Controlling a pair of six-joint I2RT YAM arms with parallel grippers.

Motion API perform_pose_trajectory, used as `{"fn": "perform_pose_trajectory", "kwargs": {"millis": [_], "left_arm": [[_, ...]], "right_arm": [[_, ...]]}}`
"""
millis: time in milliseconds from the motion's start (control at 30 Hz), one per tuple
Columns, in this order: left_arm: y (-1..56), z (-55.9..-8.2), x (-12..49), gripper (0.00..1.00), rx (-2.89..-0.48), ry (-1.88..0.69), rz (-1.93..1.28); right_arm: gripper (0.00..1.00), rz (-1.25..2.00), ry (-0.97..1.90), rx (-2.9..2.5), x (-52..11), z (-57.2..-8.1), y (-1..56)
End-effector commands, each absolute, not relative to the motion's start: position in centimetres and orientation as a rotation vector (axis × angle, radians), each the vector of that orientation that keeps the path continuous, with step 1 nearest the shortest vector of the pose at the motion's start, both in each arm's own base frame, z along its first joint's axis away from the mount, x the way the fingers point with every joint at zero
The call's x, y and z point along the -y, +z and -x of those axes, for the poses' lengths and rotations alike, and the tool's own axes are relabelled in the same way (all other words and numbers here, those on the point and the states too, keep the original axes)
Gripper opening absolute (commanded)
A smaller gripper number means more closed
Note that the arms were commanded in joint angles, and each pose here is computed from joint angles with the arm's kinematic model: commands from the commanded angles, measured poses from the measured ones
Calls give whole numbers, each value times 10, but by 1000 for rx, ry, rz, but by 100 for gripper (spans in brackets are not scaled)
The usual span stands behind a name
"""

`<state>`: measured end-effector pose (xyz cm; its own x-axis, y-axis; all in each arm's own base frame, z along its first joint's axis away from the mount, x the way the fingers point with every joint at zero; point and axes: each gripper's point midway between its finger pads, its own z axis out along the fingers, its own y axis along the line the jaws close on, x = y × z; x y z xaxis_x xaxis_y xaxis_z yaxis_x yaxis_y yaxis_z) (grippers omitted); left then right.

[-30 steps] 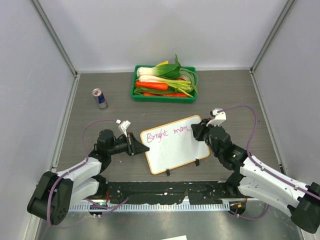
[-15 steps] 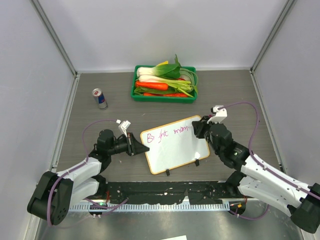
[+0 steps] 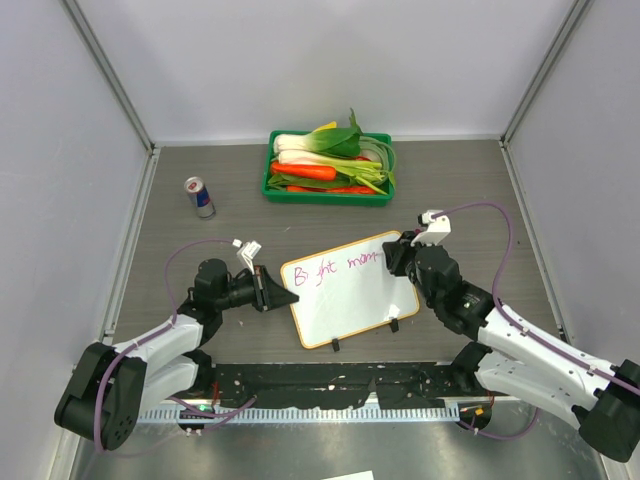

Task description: Write a sentence on the whiteboard

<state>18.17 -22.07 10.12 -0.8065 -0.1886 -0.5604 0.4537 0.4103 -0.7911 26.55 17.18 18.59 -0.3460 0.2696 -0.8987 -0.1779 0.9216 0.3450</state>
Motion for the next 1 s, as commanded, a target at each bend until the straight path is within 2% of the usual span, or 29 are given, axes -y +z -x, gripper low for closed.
{"fn": "perform_pose_trajectory", "kwargs": {"millis": [0, 367, 700, 967], "left_arm": [[98, -186, 220, 0, -2073, -1384, -249], [99, -186, 220, 0, -2068, -1384, -251], [99, -186, 219, 0, -2070, -1384, -250], [100, -186, 219, 0, -2066, -1383, -250]], "right_arm": [[1, -113, 421, -1836, -164, -272, 193], [1, -153, 336, -1848, -150, -279, 191], [1, -146, 408, -1817, -167, -288, 208], [1, -92, 466, -1864, -179, -282, 195]]}}
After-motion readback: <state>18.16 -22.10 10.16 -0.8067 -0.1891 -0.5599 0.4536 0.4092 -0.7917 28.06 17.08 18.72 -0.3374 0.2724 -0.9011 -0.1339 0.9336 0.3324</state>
